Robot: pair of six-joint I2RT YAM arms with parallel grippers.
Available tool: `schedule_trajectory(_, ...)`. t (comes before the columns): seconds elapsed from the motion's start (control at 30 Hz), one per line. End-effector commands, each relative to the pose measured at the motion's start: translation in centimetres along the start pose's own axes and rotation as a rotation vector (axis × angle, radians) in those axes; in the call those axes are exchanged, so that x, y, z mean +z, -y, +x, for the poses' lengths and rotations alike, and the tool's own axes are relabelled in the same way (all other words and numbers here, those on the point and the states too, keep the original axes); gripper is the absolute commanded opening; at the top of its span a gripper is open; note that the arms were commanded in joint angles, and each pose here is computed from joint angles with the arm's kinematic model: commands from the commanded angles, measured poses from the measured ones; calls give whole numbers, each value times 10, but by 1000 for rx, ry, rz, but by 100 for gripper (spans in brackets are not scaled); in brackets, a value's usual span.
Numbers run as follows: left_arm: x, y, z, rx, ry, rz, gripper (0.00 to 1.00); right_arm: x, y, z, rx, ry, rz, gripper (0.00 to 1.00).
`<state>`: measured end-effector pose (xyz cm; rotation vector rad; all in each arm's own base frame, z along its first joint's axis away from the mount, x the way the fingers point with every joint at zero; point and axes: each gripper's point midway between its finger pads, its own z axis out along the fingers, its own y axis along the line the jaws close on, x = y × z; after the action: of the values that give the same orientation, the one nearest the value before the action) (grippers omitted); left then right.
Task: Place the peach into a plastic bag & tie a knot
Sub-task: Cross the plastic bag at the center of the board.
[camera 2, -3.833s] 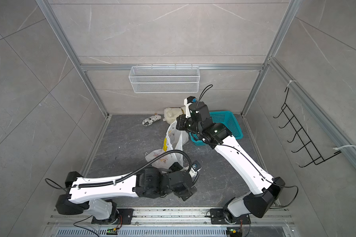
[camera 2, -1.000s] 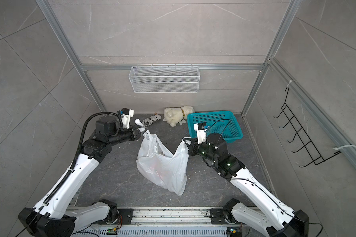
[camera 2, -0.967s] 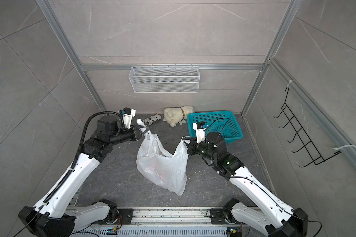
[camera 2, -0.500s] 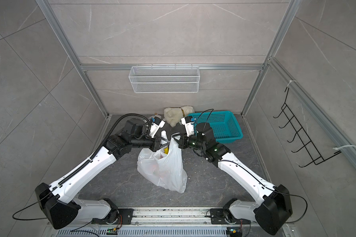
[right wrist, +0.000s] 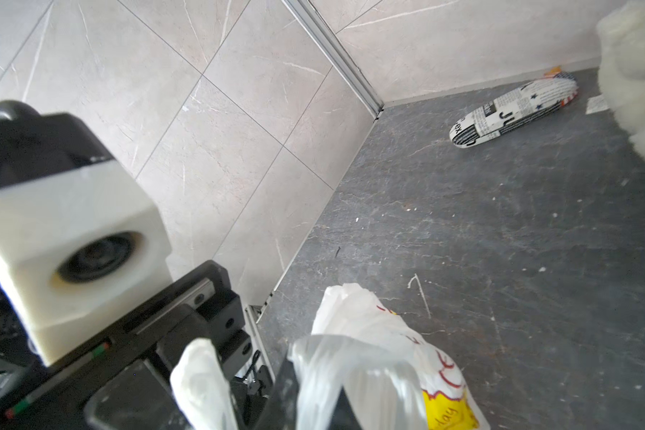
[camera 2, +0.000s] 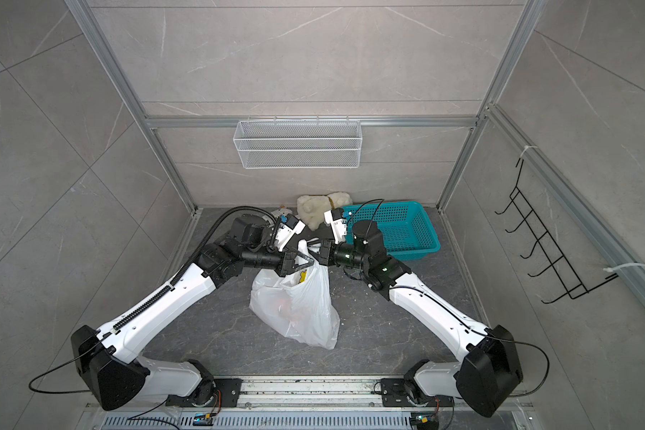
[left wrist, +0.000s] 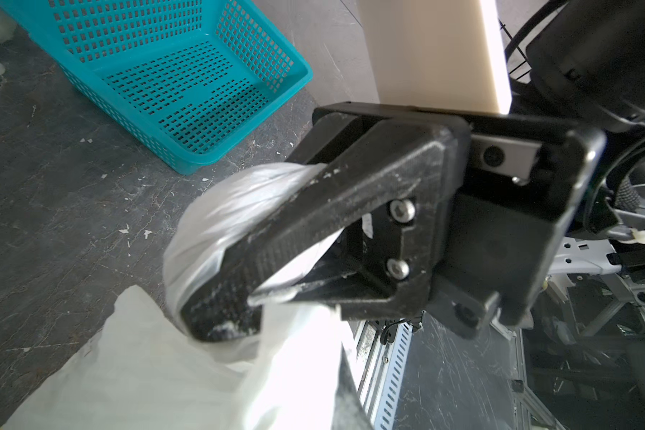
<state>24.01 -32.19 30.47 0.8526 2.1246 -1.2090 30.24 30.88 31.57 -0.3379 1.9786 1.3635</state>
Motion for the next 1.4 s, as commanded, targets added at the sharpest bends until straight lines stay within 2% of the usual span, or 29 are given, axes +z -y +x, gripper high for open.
schedule_trajectory(0.0, -1, 7, -3, 49, 20, 37, 0, 3, 0, 1, 78, -16, -8, 18)
schedule_trajectory(0.13, -1, 3, 0, 41, 22, 21, 0, 1, 7, 3, 151, -10, 27, 32)
schedule_trajectory(0.33, -5, 0, 6, 49, 26, -9, 0, -13, 5, -6, 216, 55, 45, 47)
schedule_trajectory(0.73, -2, 1, 13, 63, -53, 6, 0, -7, -8, 7, 178, -44, -50, 48)
schedule_trajectory(1.07, -4, 0, 21, 69, -169, -9, 0, -13, -11, 12, 102, -51, -48, 51)
schedule_trajectory(1.37, -13, -2, 25, 60, -211, 13, 0, -18, -27, 8, 76, -21, -135, 52)
